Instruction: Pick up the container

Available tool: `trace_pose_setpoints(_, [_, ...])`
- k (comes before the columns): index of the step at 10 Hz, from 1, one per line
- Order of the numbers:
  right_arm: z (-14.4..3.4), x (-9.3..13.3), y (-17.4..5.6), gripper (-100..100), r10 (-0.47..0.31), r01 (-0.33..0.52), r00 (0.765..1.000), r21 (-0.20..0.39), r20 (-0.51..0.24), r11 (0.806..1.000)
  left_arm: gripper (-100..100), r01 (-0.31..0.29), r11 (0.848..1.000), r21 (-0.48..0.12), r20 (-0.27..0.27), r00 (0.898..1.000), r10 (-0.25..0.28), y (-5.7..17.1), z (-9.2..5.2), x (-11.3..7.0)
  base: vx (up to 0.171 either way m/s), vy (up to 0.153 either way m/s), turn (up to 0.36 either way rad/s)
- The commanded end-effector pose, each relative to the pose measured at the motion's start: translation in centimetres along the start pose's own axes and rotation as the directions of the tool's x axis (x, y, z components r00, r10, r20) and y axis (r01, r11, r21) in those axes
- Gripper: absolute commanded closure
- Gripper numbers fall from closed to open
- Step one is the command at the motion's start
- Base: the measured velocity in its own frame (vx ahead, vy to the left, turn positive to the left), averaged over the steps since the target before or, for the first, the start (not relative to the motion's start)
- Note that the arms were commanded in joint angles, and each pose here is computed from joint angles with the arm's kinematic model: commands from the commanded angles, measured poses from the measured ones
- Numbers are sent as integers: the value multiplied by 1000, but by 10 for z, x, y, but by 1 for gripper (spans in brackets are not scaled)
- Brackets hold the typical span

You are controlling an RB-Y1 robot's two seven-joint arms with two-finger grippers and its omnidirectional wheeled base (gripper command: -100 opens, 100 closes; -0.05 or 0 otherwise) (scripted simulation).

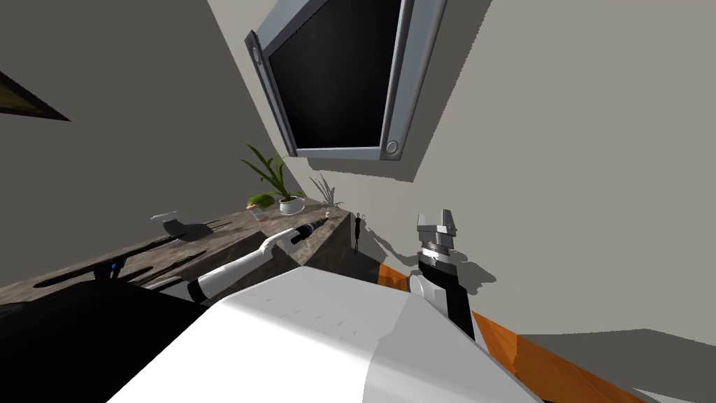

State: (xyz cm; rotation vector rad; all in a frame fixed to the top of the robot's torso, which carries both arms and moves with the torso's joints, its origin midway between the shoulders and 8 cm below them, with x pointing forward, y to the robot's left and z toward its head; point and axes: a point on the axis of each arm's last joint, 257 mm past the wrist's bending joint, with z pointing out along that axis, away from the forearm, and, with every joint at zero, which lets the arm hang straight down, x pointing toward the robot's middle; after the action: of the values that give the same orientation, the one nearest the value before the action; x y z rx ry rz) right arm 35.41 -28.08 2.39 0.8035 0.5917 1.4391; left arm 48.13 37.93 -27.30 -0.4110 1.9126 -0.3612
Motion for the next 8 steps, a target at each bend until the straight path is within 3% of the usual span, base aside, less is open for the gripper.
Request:
trace_pose_setpoints(1, [0, 0, 0, 0, 0, 0, 1000, 0, 0, 1000, -100, -24, 999, -33, -13, 1000, 23, 17, 2, 2, 105, -1, -139])
trace_pose_setpoints(5, [0, 0, 0, 0, 0, 0, 1000, 0, 0, 1000, -100, -72, 991, -109, -49, 997, 67, 56, -2, 6, 142, 18, -119])
trace_pose_setpoints(6, [0, 0, 0, 0, 0, 0, 1000, 0, 0, 1000, -100, -66, 993, -99, -43, 997, 62, 49, 0, 5, 58, 22, -18])
trace_pose_setpoints(7, [0, 0, 0, 0, 0, 0, 1000, 0, 0, 1000, 0, -67, 993, -101, -44, 997, 63, 50, 0, 5, 11, 4, 2])
trace_pose_setpoints(8, [0, 0, 0, 0, 0, 0, 1000, 0, 0, 1000, -100, -55, 990, -130, -29, 998, 52, 64, 5, -3, -51, 14, -249])
